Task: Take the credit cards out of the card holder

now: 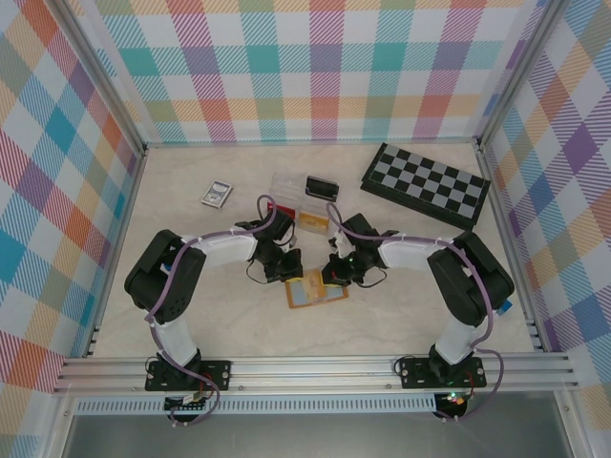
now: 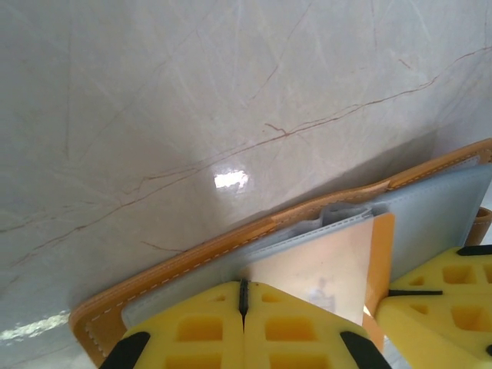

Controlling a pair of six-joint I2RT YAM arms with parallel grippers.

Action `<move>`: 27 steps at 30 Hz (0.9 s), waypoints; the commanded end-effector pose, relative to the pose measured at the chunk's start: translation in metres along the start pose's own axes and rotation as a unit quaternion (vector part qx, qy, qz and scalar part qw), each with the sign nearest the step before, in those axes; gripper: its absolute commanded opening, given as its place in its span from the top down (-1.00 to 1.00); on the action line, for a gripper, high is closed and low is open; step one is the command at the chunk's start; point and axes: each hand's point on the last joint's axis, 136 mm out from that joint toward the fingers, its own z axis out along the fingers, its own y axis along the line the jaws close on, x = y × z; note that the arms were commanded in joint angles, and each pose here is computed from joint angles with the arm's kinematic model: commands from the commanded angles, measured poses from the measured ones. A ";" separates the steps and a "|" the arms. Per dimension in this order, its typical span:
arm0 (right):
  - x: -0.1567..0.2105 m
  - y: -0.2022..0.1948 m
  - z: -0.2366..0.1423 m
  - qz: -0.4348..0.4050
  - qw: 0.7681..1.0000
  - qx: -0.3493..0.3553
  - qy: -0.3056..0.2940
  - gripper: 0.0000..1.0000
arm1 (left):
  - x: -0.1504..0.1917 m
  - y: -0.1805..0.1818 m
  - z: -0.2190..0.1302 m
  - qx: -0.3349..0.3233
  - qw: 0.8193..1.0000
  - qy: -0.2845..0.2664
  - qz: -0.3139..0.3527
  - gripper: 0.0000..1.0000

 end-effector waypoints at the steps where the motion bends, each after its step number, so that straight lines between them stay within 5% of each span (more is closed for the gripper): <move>1: 0.007 -0.011 -0.006 0.007 1.000 0.016 0.002 1.00 | 0.023 0.050 0.008 -0.085 0.996 0.032 -0.025 1.00; 20: 0.010 -0.009 -0.042 -0.011 0.999 0.001 -0.035 1.00 | -0.001 -0.002 -0.025 -0.004 1.000 -0.018 0.007 1.00; 27: 0.011 0.002 -0.065 -0.031 0.997 -0.028 -0.060 1.00 | -0.008 -0.026 -0.040 0.055 0.997 -0.045 -0.001 0.32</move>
